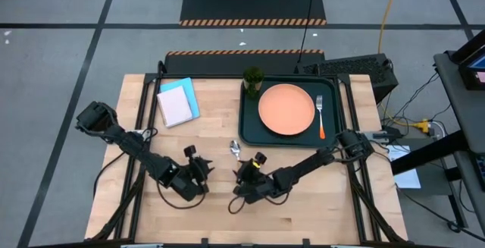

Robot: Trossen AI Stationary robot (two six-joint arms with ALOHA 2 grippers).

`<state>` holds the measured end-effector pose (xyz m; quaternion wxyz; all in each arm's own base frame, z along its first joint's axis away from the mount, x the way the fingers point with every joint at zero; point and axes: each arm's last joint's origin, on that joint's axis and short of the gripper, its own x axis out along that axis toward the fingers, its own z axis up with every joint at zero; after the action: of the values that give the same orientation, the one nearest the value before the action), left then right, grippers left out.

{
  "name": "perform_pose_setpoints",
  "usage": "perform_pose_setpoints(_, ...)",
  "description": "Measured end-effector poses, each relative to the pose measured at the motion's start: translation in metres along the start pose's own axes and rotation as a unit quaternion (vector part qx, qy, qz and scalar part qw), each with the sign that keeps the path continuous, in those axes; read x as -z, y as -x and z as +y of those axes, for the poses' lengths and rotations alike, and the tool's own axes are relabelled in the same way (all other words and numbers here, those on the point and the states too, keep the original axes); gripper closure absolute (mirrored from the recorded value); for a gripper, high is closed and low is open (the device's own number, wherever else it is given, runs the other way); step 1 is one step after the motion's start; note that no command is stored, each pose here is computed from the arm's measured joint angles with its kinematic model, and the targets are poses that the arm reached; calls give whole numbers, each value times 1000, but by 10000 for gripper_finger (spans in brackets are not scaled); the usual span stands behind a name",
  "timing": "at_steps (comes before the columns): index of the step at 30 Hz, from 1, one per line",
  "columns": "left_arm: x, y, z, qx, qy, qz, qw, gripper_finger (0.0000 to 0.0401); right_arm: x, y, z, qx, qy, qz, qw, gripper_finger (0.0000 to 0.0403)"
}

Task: Pick and place plate/cup/fork/spoon on tray
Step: Put the yellow spoon to the right of the orange fork on the black tray

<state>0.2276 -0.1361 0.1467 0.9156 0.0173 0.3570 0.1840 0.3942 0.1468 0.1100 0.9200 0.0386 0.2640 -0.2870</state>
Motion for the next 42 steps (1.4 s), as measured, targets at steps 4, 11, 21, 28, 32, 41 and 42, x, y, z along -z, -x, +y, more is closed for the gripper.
perform_pose_setpoints(4,-3,0,-2,4,13,-19,1000,282,4,-11,-11,26,-16,22,999,199)
perform_pose_setpoints(11,-8,0,-5,14,4,-37,999,282,7,-23,-23,17,-40,56,997,215)
perform_pose_setpoints(21,-9,0,-6,17,6,-42,999,281,22,-26,-34,15,-50,85,995,291)
perform_pose_setpoints(28,-9,0,-6,17,6,-42,999,281,24,-25,-34,8,-32,93,995,350)
perform_pose_setpoints(32,-9,0,-6,17,7,-42,999,281,21,-23,-35,3,-18,95,995,366)
perform_pose_setpoints(41,-9,0,-6,19,9,-43,999,281,4,-9,-41,-11,10,103,995,359)
perform_pose_setpoints(42,-9,0,-6,19,9,-43,999,281,2,-7,-41,-13,12,105,994,361)
